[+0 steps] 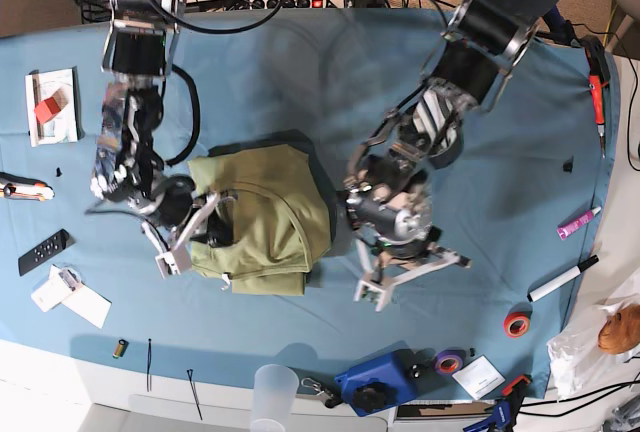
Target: Layout the t-shirt on the table in an organized manner, then fold the t-shirt properly
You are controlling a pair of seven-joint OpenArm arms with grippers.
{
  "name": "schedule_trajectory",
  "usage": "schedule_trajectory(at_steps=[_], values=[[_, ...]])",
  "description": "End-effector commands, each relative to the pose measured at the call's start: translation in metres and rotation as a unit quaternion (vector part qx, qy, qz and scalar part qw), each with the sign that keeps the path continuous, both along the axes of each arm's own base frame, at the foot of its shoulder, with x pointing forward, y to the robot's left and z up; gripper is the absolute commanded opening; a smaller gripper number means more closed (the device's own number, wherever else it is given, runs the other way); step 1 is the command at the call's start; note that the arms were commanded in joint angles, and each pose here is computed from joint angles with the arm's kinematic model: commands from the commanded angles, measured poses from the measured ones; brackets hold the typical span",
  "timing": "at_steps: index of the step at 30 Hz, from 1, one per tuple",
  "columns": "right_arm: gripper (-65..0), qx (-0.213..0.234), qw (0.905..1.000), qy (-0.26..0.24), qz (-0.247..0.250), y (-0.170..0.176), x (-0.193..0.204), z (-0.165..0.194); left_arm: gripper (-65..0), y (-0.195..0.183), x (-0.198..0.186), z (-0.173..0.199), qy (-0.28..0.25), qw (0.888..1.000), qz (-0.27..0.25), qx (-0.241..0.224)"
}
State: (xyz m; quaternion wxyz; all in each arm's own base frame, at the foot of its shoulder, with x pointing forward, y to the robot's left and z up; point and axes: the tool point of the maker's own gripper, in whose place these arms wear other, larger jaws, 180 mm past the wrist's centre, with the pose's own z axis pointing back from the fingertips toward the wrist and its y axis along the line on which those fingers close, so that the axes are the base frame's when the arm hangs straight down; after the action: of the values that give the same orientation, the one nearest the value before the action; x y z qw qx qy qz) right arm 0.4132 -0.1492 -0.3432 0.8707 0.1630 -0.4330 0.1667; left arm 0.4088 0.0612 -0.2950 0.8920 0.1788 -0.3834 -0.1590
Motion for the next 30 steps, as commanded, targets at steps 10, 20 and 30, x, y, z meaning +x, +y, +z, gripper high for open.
schedule_trajectory(at_steps=[10,20,30], values=[[-65.0,0.035,0.9993,0.012,-0.005,0.019,0.030,-0.011,-65.0,0.037,-0.028,0.003,-0.029,0.999,0.011,0.010],[-65.0,0.003,0.9985,-0.054,0.002,0.010,0.019,0.073,-65.0,0.071,-0.073,0.002,-0.044,0.997,0.048,0.030],[-65.0,-0.039,0.9945,-0.062,-0.074,-0.041,-0.034,0.083,-65.0,0.134,-0.096,-0.015,-0.004,0.995,0.101,-0.025]])
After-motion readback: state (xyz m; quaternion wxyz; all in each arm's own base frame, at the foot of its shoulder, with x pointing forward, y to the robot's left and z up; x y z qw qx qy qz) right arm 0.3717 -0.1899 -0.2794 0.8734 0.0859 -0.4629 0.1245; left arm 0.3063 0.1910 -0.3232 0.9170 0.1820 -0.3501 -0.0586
